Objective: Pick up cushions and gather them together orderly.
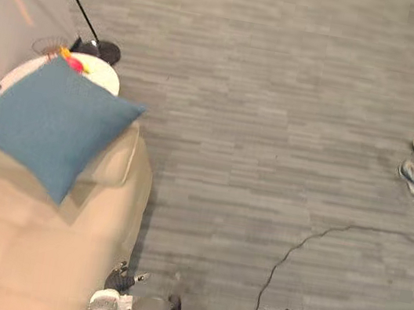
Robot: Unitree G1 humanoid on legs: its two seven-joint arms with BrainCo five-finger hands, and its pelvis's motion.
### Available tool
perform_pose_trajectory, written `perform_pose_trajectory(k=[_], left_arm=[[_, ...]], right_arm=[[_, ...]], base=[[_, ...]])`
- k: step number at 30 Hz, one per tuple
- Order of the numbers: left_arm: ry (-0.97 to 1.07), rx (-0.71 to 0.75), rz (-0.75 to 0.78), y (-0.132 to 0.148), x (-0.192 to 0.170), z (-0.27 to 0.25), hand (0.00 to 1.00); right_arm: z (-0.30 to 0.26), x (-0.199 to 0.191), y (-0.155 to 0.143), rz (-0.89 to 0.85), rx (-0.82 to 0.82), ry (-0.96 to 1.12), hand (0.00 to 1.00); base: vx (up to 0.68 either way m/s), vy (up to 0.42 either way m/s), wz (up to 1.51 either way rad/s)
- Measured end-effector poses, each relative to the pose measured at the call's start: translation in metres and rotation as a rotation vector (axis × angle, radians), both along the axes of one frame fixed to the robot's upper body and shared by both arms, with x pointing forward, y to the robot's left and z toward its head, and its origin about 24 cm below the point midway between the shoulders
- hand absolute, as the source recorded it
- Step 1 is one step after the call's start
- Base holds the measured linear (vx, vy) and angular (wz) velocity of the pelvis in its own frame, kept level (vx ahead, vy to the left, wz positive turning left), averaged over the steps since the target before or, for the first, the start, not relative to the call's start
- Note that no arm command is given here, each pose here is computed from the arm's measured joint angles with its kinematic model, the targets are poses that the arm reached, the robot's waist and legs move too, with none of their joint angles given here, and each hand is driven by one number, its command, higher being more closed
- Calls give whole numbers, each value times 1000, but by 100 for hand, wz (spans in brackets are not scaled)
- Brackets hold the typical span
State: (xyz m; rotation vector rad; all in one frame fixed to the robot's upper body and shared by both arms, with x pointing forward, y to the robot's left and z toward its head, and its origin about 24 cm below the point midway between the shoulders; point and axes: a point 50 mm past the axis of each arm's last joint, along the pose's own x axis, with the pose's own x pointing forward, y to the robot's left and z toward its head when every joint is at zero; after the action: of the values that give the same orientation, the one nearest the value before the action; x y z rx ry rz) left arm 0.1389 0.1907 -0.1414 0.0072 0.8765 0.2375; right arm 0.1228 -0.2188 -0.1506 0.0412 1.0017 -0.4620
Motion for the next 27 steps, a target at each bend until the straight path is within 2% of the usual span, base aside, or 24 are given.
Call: perform_pose_trajectory(k=[4, 6, 8, 11, 15, 21, 27], left_arm=[[-19, -5, 0, -2, 7, 2, 0], [8, 1, 12, 0, -2, -1, 0], [27, -30, 21, -10, -8, -5, 0], [-6, -62, 92, -13, -4, -3, 0], [-41, -54, 45, -15, 2, 1, 0], [-47, -47, -1, -17, 9, 3, 0], [-35, -35, -4, -5, 6, 2, 0]], right_arm=[[4, 11, 0, 7, -4, -32, 0], [2, 6, 0, 0, 3, -20, 0], [3, 5, -7, -5, -15, -18, 0], [4, 6, -4, -6, -13, -36, 0], [4, 9, 4, 20, -4, -49, 0], [9, 20, -2, 24, -20, -77, 0], [11, 28, 2, 49, -11, -96, 0]], base=[[389, -201, 88], [527, -465, 120], [343, -320, 89], [451, -416, 139], [285, -218, 88], [269, 16, 61], [335, 103, 32]])
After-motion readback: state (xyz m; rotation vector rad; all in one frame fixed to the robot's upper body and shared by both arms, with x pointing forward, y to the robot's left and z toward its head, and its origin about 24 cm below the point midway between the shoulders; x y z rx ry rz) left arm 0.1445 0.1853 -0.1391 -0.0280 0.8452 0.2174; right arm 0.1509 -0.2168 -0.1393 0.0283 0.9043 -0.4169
